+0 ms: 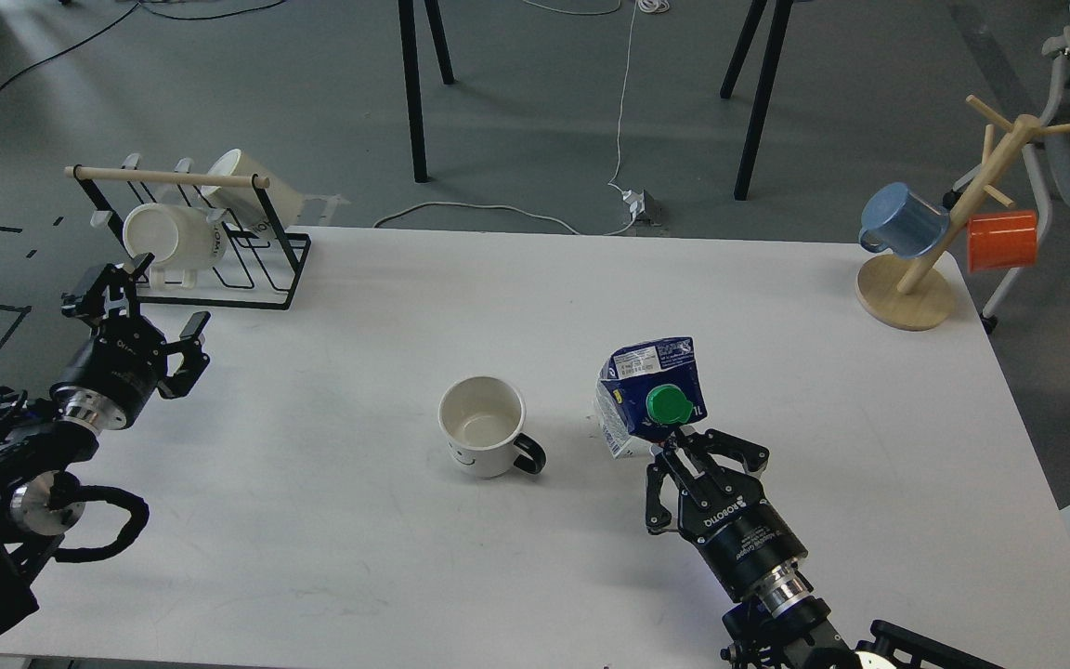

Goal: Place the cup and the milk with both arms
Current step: 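Slide the milk carton with the right gripper toward the white mug, then open the right gripper and pull it back from the carton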

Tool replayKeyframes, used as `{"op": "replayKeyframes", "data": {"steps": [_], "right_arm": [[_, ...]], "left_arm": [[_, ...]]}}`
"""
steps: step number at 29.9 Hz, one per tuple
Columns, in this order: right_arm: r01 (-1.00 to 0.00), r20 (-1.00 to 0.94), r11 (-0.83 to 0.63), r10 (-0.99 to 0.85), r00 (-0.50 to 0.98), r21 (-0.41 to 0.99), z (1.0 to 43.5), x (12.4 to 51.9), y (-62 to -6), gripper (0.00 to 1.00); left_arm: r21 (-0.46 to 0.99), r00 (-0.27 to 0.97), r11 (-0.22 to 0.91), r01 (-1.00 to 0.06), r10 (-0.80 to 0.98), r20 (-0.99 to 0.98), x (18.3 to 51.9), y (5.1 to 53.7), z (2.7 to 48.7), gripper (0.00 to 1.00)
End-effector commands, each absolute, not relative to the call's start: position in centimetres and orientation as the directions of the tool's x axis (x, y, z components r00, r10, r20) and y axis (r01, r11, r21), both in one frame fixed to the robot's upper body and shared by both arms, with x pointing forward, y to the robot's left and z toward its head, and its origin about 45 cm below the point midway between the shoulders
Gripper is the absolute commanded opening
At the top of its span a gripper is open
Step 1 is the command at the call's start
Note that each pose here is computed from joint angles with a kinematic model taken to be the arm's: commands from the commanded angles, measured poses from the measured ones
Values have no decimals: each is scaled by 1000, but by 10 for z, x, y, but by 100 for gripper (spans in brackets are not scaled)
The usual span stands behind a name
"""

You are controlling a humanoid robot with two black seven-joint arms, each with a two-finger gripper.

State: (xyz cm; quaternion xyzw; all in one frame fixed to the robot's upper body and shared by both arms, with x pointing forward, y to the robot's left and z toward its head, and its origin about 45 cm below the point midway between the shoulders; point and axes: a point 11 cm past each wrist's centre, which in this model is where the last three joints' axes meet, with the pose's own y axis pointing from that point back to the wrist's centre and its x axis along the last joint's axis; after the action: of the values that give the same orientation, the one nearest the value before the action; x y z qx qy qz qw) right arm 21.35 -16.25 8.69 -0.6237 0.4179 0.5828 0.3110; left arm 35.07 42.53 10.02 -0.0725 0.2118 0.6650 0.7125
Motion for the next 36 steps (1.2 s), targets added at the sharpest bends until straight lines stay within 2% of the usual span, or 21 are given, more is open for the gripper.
{"op": "replayKeyframes", "data": {"steps": [1, 20, 25, 36], "right_arm": [[-883, -988, -458, -154, -32, 100, 85, 213, -159, 12], [-870, -981, -471, -179, -67, 146, 66, 206, -148, 13], [-870, -981, -470, -182, -69, 149, 66, 205, -149, 18], [-871, -979, -465, -192, -75, 158, 62, 205, -151, 22]], "left_arm": [[178, 25, 104, -978, 917, -398, 351, 425, 100, 94], [179, 26, 105, -978, 917, -398, 351, 425, 100, 94], [181, 25, 105, -978, 917, -398, 350, 425, 99, 94], [187, 20, 102, -977, 918, -397, 348, 426, 97, 94]]}}
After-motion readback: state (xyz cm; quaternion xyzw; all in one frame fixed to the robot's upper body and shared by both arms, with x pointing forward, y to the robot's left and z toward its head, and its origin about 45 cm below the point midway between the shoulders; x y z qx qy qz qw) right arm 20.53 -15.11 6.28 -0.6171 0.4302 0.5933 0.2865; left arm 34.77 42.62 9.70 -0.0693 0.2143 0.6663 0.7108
